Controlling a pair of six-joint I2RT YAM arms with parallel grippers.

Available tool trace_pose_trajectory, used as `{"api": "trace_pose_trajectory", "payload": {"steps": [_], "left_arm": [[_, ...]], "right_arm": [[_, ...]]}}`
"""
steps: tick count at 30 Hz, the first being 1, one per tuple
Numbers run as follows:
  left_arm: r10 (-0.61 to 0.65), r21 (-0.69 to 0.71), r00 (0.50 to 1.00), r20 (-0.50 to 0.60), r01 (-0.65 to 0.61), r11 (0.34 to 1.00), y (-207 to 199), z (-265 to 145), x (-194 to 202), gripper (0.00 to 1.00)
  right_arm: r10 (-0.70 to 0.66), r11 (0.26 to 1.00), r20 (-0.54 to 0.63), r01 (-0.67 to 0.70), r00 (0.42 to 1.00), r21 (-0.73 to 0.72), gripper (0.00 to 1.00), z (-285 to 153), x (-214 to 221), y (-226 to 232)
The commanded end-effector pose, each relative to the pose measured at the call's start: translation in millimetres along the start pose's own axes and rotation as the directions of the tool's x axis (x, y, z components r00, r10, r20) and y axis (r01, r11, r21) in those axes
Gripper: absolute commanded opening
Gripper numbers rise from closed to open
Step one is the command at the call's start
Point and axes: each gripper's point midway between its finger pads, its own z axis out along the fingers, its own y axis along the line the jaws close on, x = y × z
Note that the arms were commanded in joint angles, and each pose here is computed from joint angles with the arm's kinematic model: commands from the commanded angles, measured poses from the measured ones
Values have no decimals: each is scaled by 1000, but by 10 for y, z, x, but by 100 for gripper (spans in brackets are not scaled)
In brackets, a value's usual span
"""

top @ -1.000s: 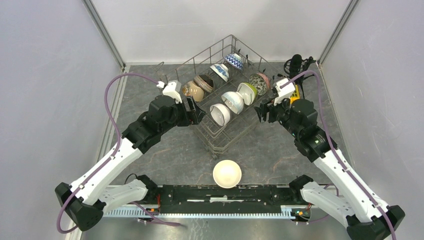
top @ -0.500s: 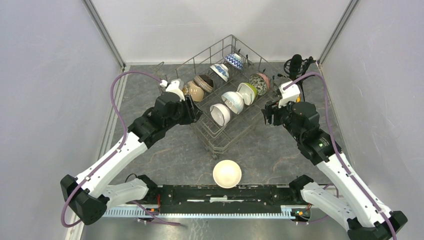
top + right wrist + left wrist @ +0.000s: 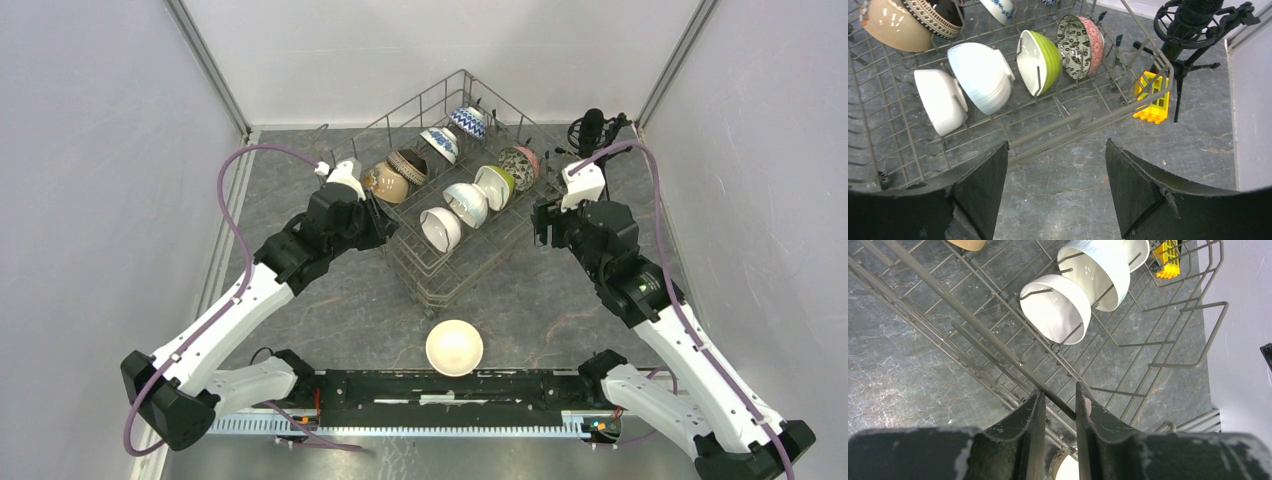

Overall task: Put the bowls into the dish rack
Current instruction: Move the dish rack to the center of the board.

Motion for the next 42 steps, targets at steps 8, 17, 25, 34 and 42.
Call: {"api": "trace_pose_trajectory", "payload": {"steps": [8, 17, 25, 34, 42], "left_arm": [[125, 34, 992, 30, -126, 991, 211, -347, -329, 2], [144, -56, 989, 44, -142, 988, 539, -600, -494, 2], [206, -228, 975, 78, -184, 956, 826, -892, -633, 2], [240, -300, 967, 85, -205, 932, 925, -965, -722, 2], [221, -272, 974, 55, -198, 942, 873, -843, -711, 2]], "right_arm": [[-10, 998, -26, 12, 1000, 69, 77, 306, -133, -93], [5, 993, -64, 2, 998, 116, 77, 750, -196, -258], [28, 997, -139, -17, 990, 78, 71, 1340, -212, -326], [97, 995, -234, -98, 967, 9, 61, 1927, 93, -389], [107, 994, -311, -112, 944, 0, 57, 2110, 457, -409]]}}
